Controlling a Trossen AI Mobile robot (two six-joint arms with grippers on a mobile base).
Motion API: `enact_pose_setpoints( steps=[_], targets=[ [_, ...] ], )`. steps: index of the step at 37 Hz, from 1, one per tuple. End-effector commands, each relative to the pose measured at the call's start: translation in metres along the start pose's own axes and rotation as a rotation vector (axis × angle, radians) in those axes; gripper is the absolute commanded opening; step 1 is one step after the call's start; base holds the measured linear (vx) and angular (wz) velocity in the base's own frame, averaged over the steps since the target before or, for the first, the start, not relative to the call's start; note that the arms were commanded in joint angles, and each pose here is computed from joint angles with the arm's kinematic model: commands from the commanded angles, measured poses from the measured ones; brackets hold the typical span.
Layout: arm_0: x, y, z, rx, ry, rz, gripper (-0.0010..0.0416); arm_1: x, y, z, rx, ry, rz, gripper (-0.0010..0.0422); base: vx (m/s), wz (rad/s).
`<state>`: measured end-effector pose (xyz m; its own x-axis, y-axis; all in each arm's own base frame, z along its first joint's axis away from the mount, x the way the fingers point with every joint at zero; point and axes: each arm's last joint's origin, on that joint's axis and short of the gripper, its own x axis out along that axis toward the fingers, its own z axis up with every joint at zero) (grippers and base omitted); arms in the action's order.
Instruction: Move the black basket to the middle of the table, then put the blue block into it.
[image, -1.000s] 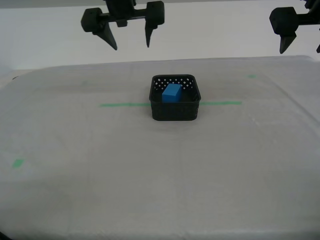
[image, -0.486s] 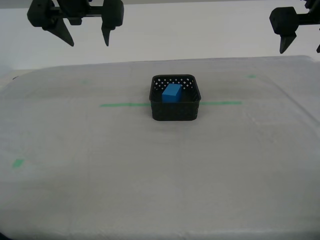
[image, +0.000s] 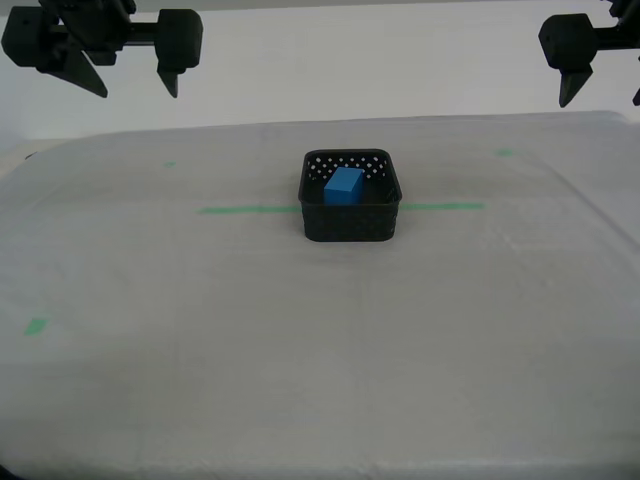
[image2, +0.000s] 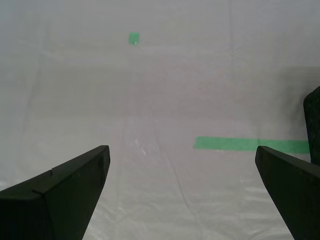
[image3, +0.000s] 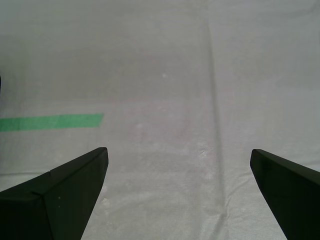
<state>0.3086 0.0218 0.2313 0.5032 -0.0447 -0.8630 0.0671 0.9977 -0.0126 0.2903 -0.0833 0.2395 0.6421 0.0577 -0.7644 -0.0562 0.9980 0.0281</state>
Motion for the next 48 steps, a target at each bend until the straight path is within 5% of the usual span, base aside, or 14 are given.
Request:
enact_pose_setpoints(
  steps=[1, 48],
  targets=[
    [-0.0002, -0.0001, 0.0001, 0.000, -0.001, -0.002, 0.0399, -0.0004, 0.0012, 0.0043, 0.010, -0.026, -0.003, 0.0401, 0.000, 0.000],
    [-0.0002, -0.0001, 0.0001, 0.000, -0.001, -0.002, 0.0399, 0.0017, 0.0080, 0.0095, -0.015, -0.055, -0.020, 0.0400, 0.000, 0.000]
  ],
)
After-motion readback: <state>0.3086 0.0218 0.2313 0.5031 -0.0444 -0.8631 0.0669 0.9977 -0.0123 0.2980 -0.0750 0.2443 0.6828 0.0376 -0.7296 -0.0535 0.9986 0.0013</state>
